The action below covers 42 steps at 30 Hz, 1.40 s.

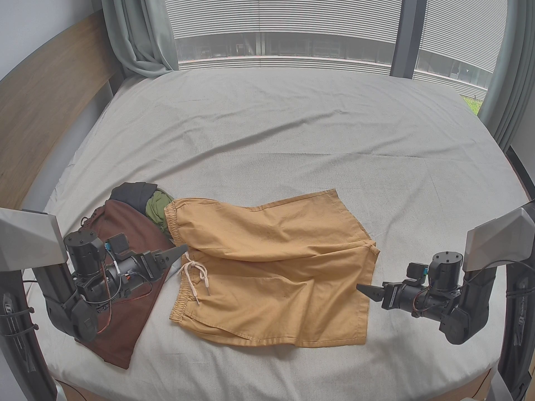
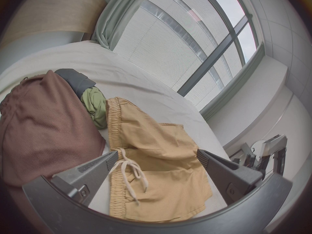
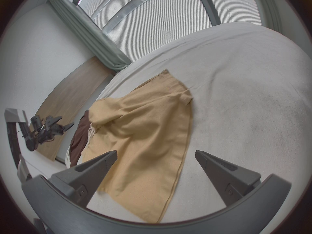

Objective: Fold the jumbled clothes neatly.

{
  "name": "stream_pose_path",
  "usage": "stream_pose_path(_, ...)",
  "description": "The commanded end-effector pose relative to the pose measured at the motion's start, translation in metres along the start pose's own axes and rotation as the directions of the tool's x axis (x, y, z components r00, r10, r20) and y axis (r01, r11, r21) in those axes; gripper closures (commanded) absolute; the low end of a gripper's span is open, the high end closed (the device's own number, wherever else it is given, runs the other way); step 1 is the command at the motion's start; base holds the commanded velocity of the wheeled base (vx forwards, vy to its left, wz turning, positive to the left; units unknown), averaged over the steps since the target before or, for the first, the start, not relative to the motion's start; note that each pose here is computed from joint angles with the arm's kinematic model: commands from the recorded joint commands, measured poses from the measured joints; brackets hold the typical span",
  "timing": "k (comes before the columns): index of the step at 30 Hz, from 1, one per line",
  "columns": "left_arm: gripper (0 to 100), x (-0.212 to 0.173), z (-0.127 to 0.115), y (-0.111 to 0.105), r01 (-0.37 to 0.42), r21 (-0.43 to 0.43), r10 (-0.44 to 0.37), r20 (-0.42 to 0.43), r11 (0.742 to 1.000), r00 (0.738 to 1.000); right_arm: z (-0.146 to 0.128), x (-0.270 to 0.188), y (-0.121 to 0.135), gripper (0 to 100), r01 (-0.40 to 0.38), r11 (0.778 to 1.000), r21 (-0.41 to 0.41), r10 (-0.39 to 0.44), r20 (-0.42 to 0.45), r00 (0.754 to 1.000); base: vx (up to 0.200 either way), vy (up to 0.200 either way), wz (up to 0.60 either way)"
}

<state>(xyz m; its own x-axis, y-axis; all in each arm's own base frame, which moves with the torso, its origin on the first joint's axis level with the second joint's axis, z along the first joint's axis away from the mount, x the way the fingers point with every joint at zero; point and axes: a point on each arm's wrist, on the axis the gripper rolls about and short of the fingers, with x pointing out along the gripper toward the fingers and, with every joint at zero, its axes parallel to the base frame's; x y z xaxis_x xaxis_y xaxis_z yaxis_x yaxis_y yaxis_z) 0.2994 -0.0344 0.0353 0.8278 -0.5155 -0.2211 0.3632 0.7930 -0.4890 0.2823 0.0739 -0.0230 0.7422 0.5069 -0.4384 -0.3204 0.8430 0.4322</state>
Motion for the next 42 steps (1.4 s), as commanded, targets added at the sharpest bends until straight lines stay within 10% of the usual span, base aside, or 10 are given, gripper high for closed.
stream_pose_path(1,0,-0.010,-0.006,0.010,0.000,0.025,0.001,-0.040,1.000,0.999,-0.003,-0.014,0.011,0,-0.037,0.999,-0.027,0.036,-0.032,0.999,0.000,0.000,0.00)
stream_pose_path(42,0,-0.014,-0.062,0.031,-0.076,-0.052,0.060,-0.253,0.996,0.966,-0.009,-0.013,0.014,0,-0.054,0.996,-0.064,0.050,-0.064,0.997,0.000,0.000,0.00)
